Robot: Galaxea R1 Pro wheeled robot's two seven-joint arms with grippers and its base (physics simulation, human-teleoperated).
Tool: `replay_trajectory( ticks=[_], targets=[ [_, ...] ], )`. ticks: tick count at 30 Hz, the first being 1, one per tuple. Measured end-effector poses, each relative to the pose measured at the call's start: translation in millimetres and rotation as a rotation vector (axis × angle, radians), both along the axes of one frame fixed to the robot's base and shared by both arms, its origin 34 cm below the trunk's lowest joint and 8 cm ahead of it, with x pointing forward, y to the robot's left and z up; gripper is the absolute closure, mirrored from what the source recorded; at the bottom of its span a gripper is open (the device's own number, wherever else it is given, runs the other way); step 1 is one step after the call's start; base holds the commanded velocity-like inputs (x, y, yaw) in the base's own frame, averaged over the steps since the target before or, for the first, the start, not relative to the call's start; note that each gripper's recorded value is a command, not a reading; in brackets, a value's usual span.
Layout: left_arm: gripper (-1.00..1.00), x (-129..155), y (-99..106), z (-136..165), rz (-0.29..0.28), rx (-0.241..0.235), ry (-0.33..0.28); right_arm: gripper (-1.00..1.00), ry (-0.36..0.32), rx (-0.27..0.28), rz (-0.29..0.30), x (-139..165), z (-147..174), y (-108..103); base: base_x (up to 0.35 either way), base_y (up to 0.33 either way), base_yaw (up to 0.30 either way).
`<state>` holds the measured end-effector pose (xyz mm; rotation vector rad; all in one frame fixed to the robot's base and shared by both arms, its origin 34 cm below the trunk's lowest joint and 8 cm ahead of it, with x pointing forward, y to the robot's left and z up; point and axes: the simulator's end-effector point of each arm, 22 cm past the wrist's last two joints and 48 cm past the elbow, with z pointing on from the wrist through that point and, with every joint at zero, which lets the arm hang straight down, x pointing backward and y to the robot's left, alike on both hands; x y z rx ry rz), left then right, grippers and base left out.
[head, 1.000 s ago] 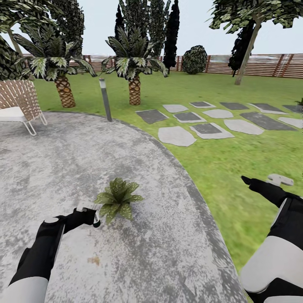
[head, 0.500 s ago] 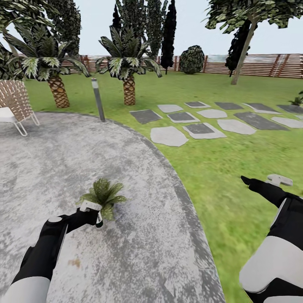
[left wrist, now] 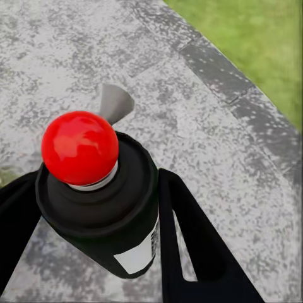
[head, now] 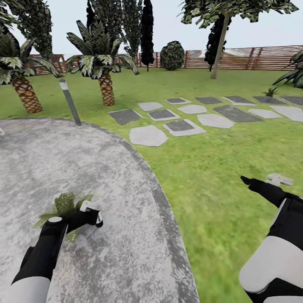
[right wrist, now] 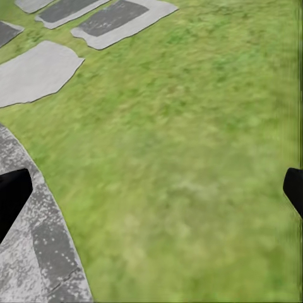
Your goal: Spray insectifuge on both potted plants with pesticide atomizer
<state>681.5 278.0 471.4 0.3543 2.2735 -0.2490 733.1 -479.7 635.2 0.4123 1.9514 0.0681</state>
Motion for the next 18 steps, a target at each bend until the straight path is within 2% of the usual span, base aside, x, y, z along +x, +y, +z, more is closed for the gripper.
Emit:
replay_trajectory(
  ticks=[18],
  targets=[
    [1.0, -0.3, 0.1, 1.8, -0.001, 0.002, -0.003, -1.0, -0.003, 0.0, -0.001, -0.9, 2.4, -0.8, 0.255, -0.26, -0.004]
  ],
)
